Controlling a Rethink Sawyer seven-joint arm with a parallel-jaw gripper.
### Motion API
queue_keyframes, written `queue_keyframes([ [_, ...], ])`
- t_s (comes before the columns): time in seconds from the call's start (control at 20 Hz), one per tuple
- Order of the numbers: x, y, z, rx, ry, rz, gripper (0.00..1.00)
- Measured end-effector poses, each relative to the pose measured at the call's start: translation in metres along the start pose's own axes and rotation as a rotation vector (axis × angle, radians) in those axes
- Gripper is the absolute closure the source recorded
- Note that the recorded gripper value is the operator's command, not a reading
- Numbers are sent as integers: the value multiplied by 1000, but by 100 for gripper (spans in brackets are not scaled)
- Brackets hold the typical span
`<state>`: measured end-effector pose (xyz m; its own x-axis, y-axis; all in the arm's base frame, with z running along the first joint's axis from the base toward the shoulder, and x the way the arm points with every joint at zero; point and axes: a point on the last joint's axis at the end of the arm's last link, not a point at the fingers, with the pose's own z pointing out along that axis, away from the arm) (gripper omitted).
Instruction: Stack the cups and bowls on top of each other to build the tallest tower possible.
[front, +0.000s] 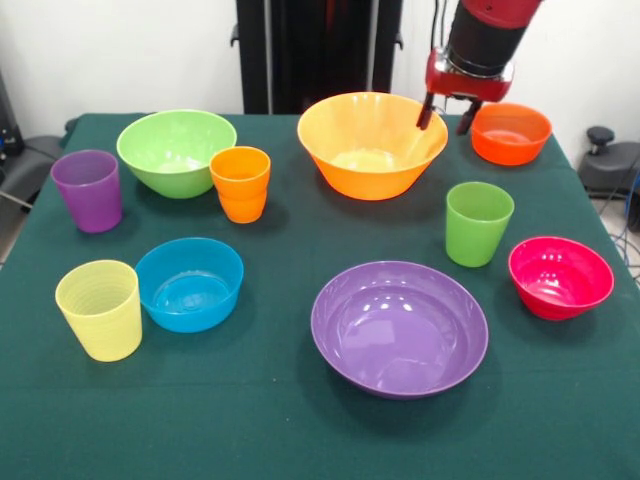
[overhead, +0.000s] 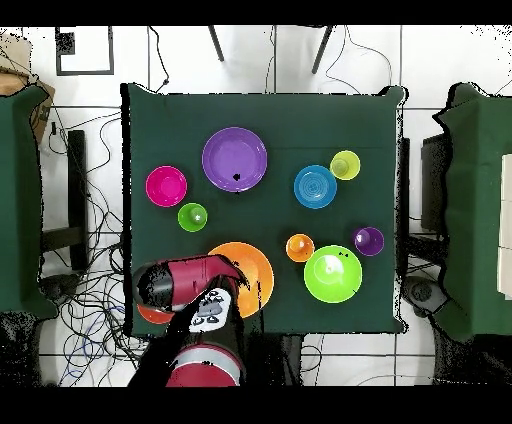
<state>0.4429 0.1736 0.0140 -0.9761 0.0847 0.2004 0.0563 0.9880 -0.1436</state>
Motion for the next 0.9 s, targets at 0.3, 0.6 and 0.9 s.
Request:
queue_keyframes([
  [0.3,6,-6,14,31,22,1,0],
  [0.6,6,-12,29,51,42,5,0],
  [0.9,5,-19,39,70,55,13,0],
])
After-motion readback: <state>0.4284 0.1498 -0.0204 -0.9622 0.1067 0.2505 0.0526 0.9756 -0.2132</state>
